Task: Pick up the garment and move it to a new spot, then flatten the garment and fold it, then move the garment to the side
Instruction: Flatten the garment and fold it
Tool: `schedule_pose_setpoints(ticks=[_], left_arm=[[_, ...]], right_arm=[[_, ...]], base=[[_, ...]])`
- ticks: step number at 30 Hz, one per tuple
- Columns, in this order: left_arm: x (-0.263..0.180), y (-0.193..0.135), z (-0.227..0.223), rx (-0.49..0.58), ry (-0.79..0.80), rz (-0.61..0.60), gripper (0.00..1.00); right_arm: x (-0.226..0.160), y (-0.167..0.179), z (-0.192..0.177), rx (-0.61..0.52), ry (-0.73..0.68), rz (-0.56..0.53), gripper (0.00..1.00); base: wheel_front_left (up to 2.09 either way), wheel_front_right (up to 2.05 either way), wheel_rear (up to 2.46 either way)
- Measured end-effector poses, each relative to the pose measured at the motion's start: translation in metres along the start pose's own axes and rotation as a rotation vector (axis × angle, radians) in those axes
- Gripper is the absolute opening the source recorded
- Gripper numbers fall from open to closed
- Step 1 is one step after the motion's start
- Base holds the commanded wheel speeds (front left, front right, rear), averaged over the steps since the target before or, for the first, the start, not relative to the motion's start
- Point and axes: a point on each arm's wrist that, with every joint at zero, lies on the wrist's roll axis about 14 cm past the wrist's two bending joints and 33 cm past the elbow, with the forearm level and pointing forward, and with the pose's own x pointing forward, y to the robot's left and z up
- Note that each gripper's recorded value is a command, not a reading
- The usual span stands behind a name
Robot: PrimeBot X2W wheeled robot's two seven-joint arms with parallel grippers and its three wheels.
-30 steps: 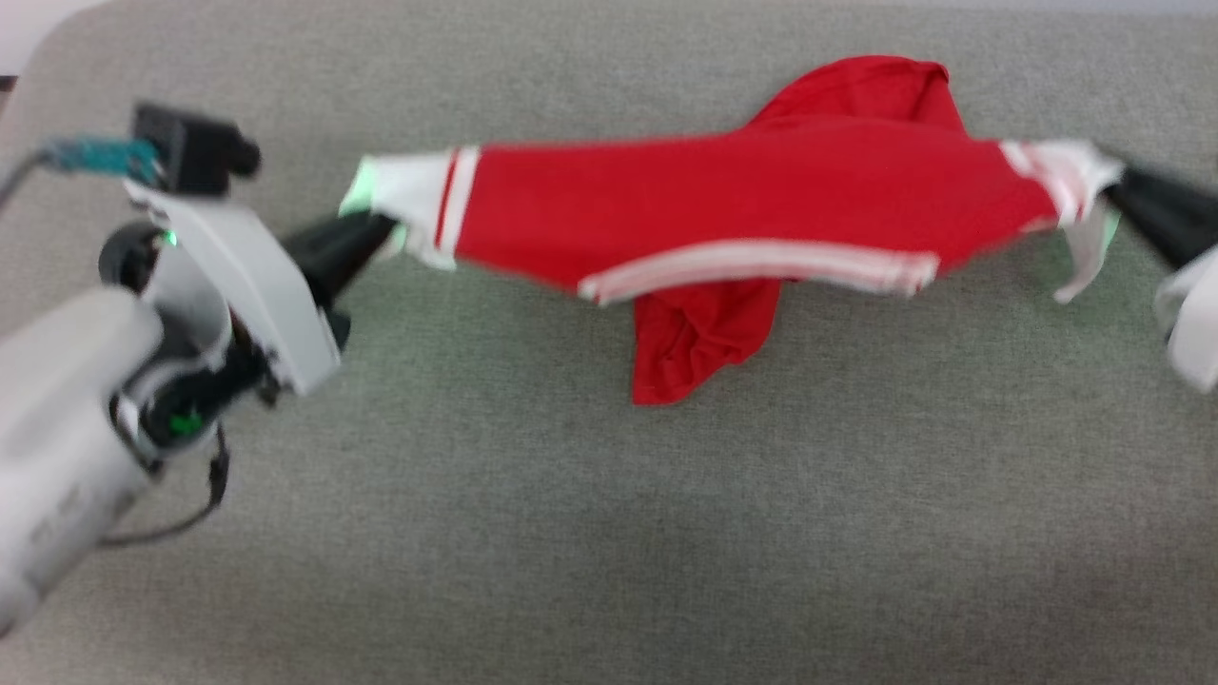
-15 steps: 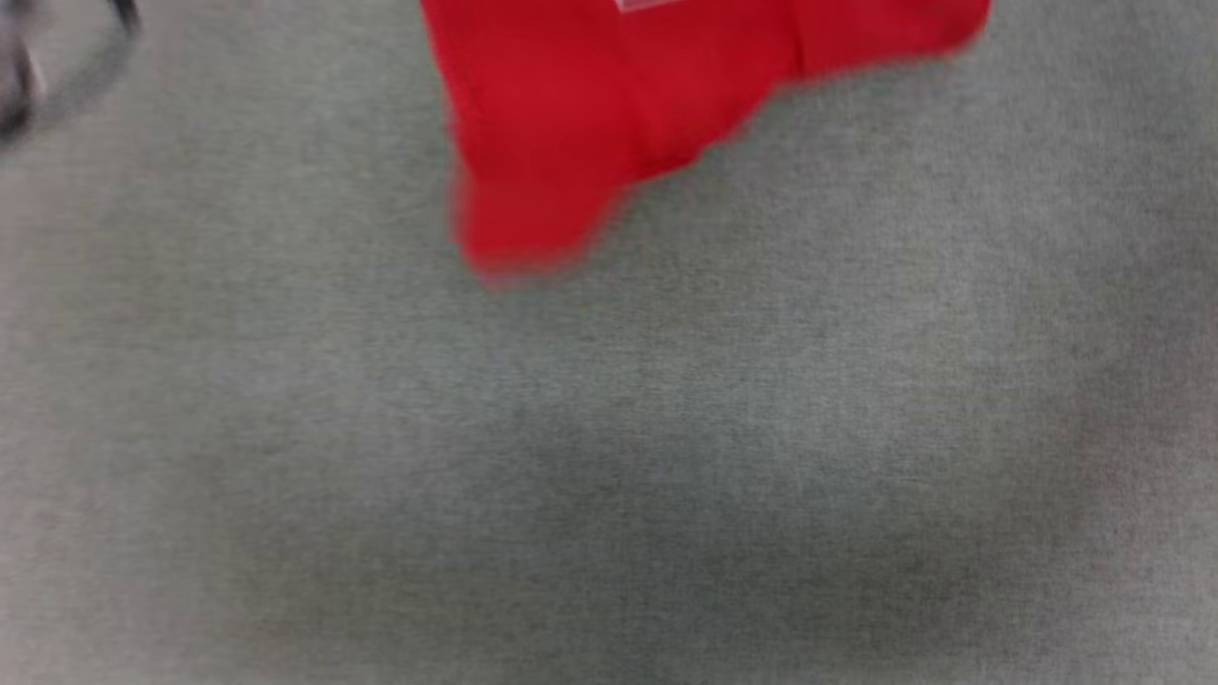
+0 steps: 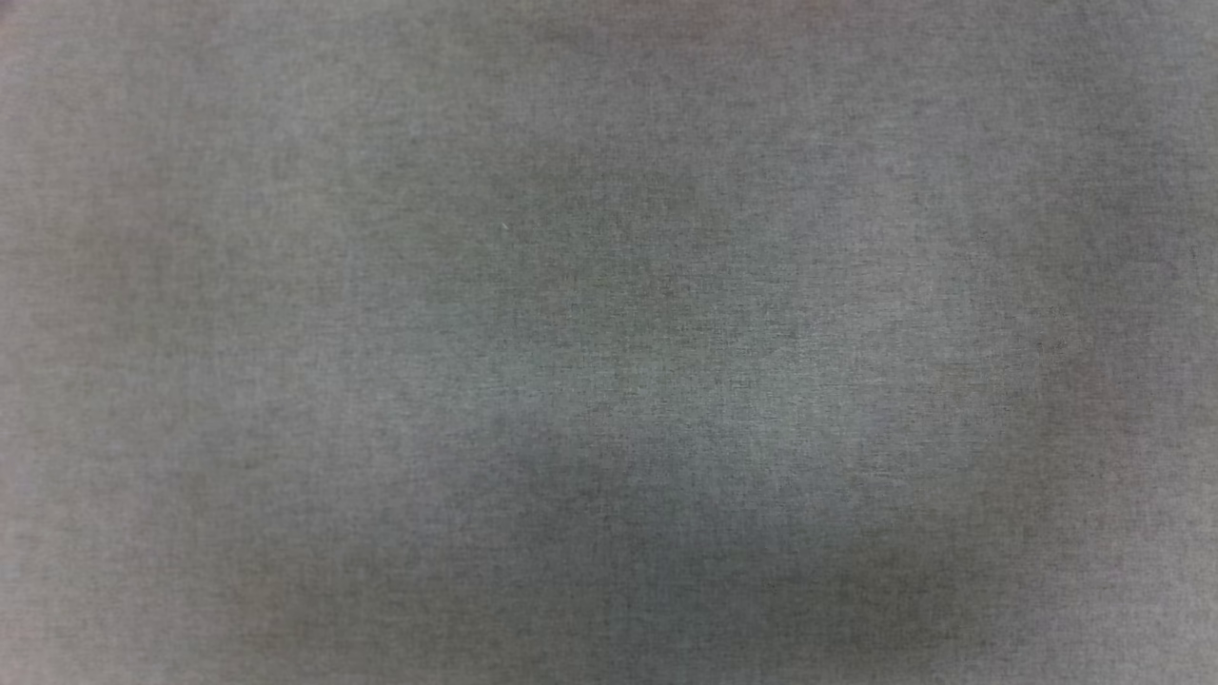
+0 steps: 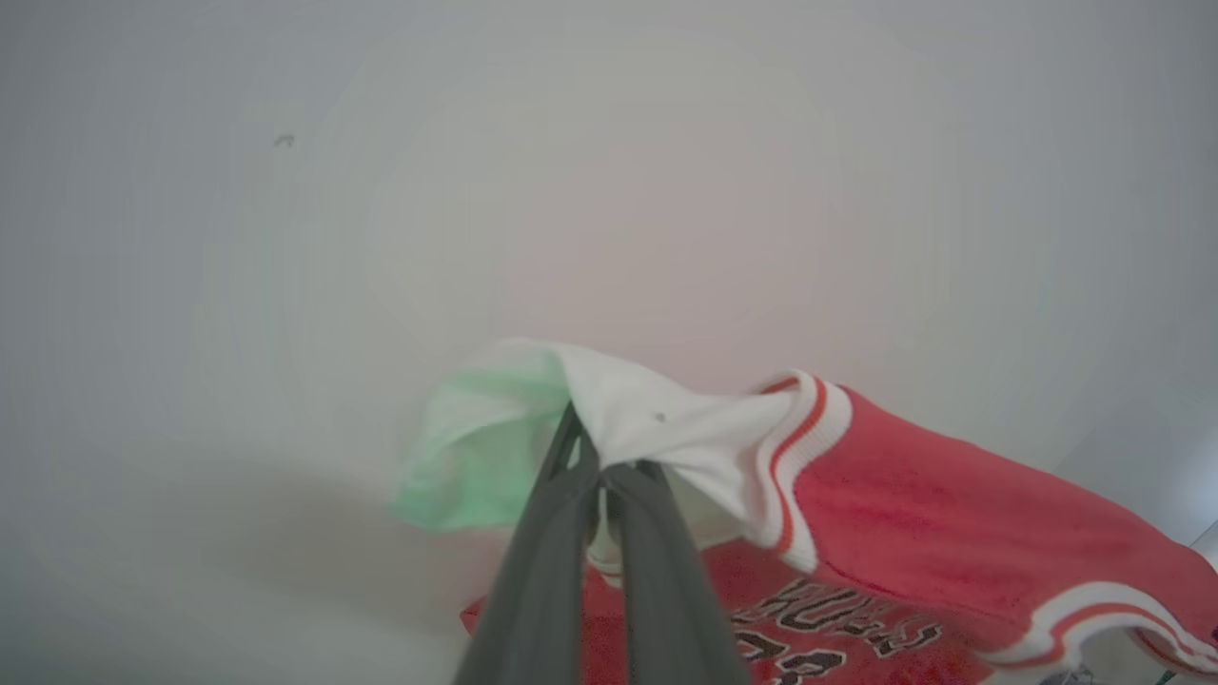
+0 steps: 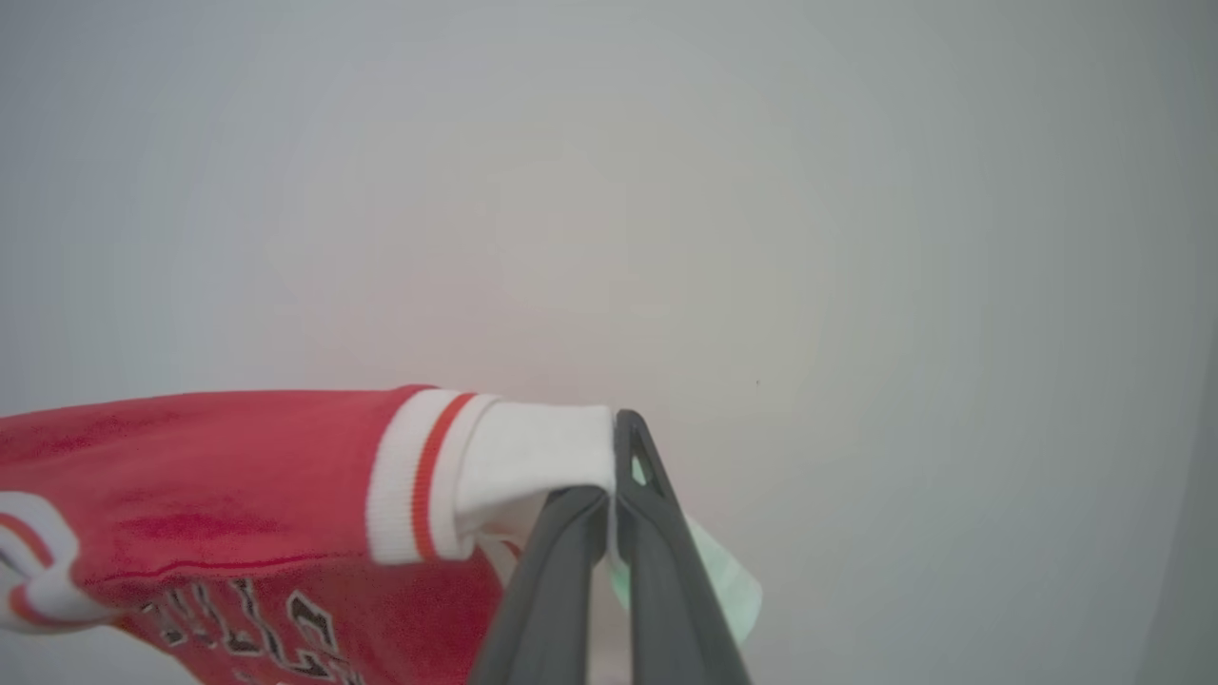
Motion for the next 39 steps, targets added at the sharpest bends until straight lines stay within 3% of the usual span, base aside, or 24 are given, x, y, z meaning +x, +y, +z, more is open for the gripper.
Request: schedule_pose_setpoints(ticks=[8, 15, 21, 30, 39], left_arm=[[-0.085, 0.044, -0.122, -0.059, 0.322, 0.027, 0.0], [-0.19, 0.058, -0.184, -0.099, 0.568, 0.027, 0.0], [-0.263, 0.054, -0.204, -0.086, 0.716, -0.001, 0.0], [-0.365, 0.051, -0.219, -0.091, 0.914, 0.011, 0.0], [-0.42, 0.038, -0.216, -0.113, 1.027, 0.027, 0.0]], right_arm=[[-0.084, 0.007, -0.119, 0.042, 0.316, 0.068, 0.0], [-0.191, 0.016, -0.181, 0.141, 0.611, 0.11, 0.0], [-0.272, 0.015, -0.191, 0.227, 0.815, 0.097, 0.0], [-0.377, 0.012, -0.178, 0.242, 1.062, 0.098, 0.0], [-0.456, 0.023, -0.161, 0.316, 1.258, 0.087, 0.0]], base=[[0.0, 0.0, 0.0], [0.0, 0.0, 0.0], [0.0, 0.0, 0.0], [0.0, 0.0, 0.0], [0.0, 0.0, 0.0]])
